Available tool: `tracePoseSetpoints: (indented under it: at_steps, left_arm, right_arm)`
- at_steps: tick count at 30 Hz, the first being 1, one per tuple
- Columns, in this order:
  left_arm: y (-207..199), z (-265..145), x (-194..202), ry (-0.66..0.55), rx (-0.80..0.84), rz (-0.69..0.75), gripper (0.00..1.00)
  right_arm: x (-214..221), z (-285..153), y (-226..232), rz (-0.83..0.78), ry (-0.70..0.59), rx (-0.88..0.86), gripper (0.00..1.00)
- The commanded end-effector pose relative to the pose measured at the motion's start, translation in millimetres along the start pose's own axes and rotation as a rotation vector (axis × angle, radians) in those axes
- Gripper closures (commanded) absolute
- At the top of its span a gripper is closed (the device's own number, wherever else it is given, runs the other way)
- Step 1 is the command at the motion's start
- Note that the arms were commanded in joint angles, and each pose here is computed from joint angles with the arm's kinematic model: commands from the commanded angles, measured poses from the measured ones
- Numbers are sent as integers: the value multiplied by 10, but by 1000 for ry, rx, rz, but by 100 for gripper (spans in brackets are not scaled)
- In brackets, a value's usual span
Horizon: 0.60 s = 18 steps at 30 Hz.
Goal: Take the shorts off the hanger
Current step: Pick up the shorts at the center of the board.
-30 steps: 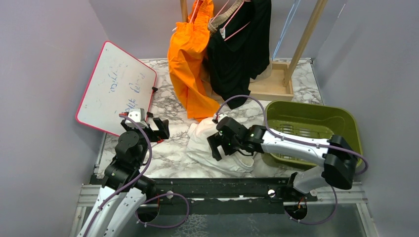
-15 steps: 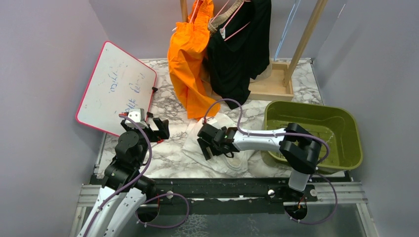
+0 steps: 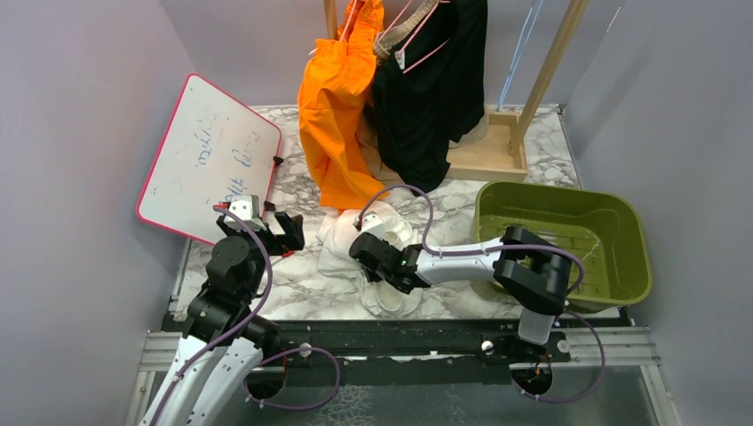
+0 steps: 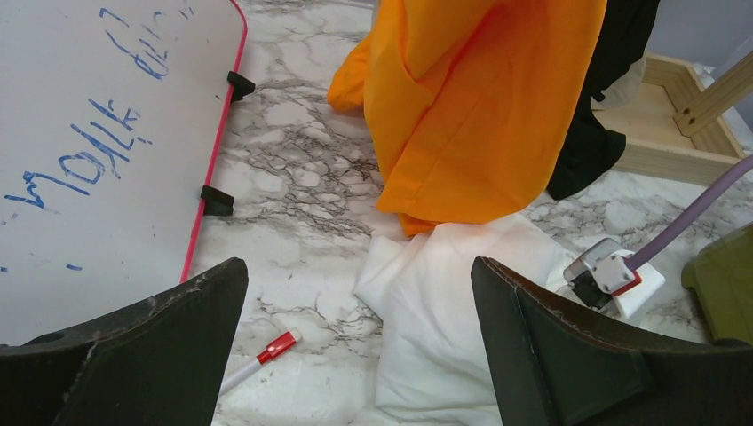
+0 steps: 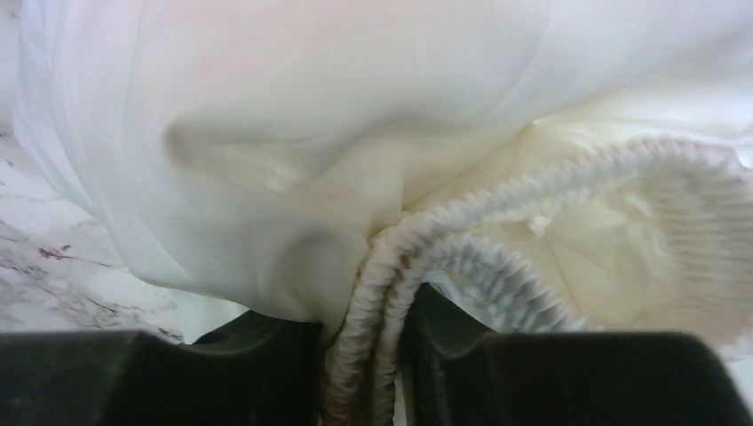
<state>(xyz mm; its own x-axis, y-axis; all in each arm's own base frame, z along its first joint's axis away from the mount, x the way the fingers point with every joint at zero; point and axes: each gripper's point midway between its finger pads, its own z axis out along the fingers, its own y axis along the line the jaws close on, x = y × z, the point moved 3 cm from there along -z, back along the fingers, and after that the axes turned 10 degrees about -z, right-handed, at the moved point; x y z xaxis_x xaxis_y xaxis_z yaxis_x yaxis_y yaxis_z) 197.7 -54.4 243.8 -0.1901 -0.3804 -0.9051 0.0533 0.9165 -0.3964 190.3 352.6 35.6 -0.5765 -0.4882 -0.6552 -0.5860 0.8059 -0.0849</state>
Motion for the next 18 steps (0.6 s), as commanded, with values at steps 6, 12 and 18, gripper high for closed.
tracePoseSetpoints:
  at_steps: [6, 12, 18]
  left_arm:
    - [-20, -37, -117, -37, 1, -13, 1]
    - [-21, -35, -114, -35, 2, -13, 1]
    - [-26, -40, -118, -37, 6, -15, 1]
  right_arm:
    - [345, -325, -124, -122, 100, -80, 99]
    - [-195, -1057, -205, -56, -181, -205, 99]
    - [-488, -1723, -501, 16, -377, -203, 99]
